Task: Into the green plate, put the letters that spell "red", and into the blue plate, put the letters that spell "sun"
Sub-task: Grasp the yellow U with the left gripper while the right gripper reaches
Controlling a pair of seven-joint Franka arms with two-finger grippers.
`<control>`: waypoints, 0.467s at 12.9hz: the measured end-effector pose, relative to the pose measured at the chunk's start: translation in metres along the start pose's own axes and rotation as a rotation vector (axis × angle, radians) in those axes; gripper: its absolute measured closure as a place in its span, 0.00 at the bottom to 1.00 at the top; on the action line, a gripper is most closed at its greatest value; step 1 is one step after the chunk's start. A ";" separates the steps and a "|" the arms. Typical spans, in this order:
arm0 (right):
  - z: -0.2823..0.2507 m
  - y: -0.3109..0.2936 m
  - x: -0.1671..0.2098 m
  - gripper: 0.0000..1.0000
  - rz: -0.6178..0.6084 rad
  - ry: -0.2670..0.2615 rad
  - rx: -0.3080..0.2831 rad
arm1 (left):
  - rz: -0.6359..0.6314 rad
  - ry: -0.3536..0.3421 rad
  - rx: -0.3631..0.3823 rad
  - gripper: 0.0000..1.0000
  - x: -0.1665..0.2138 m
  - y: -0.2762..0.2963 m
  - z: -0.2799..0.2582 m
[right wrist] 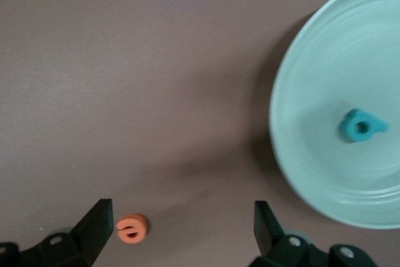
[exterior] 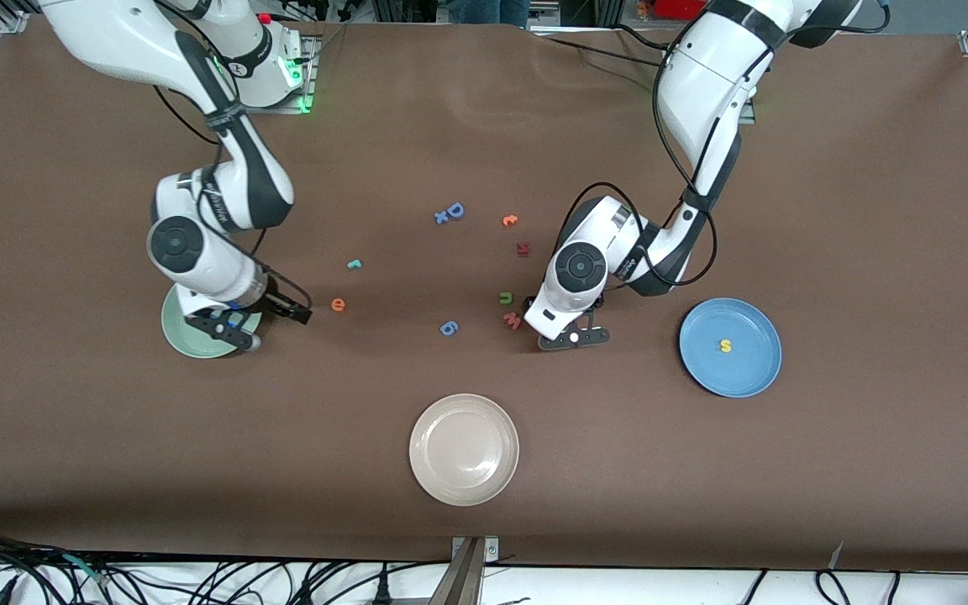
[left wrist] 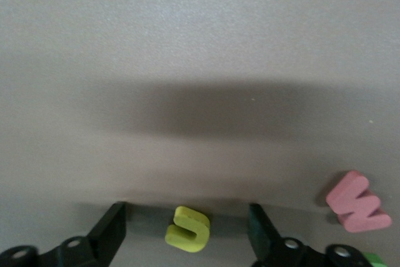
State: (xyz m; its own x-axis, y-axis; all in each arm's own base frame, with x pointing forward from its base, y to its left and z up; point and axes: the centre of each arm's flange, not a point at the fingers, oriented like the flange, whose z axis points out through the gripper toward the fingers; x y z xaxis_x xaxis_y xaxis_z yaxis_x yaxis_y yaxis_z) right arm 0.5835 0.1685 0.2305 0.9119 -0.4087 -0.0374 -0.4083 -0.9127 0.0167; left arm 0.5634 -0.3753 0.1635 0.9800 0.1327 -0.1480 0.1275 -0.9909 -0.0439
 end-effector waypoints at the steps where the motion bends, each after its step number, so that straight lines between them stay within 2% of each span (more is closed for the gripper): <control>1: 0.010 -0.009 -0.006 0.00 0.004 0.002 0.003 | 0.000 -0.003 0.002 0.14 -0.001 0.000 0.000; 2: 0.020 -0.014 -0.010 0.00 0.000 -0.004 -0.001 | 0.002 -0.004 0.003 0.21 -0.002 0.001 -0.001; 3: 0.030 -0.015 -0.012 0.00 -0.004 -0.013 -0.007 | 0.002 -0.006 0.005 0.22 -0.002 0.000 -0.001; 6: 0.045 -0.025 -0.021 0.00 -0.012 -0.025 -0.015 | 0.001 -0.010 0.011 0.57 -0.004 -0.002 -0.006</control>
State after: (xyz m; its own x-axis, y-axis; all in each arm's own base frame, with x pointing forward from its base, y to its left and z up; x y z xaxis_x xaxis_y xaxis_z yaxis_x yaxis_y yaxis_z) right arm 0.5722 0.2000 0.1858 0.9152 -0.3981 -0.0624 -0.3969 -0.9173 0.0310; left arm 0.5599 -0.3740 0.1701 0.9786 0.1317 -0.1578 0.1245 -0.9907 -0.0546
